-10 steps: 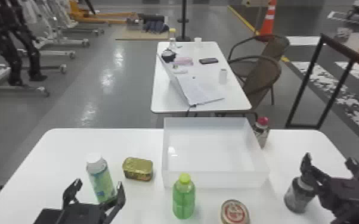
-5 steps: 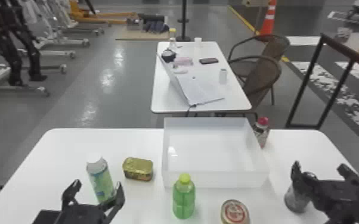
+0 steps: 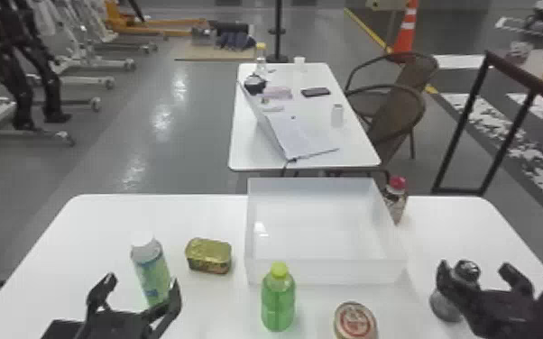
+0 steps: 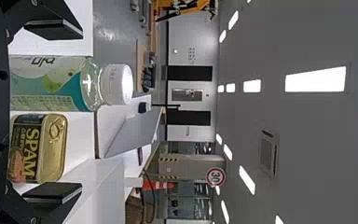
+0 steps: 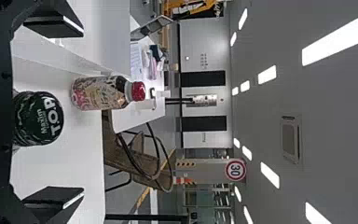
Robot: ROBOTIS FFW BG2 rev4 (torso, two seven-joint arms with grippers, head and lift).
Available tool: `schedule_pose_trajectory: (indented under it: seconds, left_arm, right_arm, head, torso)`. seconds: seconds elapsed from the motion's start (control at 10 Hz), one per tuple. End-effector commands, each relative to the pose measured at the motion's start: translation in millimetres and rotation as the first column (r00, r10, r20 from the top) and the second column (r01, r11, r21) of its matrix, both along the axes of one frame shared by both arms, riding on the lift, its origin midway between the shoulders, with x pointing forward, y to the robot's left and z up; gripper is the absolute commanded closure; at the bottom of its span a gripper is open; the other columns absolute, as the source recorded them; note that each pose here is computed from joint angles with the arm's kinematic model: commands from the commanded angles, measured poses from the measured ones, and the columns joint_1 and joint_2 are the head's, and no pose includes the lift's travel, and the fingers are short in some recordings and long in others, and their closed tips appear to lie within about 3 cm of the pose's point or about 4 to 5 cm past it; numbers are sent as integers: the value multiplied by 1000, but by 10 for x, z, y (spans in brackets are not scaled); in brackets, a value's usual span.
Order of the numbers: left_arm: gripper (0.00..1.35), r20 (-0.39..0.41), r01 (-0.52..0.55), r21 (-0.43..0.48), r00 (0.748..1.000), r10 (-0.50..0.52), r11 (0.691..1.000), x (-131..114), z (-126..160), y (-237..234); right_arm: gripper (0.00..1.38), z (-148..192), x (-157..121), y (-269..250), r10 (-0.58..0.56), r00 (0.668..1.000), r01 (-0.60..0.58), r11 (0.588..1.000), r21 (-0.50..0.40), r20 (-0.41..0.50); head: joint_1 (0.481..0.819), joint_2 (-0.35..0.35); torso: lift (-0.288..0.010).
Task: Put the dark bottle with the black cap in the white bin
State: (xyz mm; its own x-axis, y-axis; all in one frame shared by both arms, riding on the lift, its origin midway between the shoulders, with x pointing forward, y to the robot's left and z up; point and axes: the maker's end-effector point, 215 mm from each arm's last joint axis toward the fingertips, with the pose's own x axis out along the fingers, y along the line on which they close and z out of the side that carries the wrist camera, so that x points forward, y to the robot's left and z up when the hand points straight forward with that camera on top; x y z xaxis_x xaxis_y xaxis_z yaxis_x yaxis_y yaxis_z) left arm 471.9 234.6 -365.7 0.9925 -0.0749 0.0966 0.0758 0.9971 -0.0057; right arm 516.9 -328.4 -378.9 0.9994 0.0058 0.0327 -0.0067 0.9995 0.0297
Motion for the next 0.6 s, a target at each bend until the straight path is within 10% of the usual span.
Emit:
schedule_pose_trajectory:
  seconds: [0.0,0.5]
  left_arm:
    - [151,-1,-5,-1,1000,5,1000,-3,-7,26]
    - [151,-1,-7,4,1000,7,1000,-16,-25,59]
  right_arm:
    - [114,-116,-41,-29,-7,1000,7,1000,1,-14]
    - [116,-493,-137,-164,-15,996,15,1000,4,-87]
  head:
    - [549,0]
    - [549,0]
  torso:
    - [-100]
    - [-100]
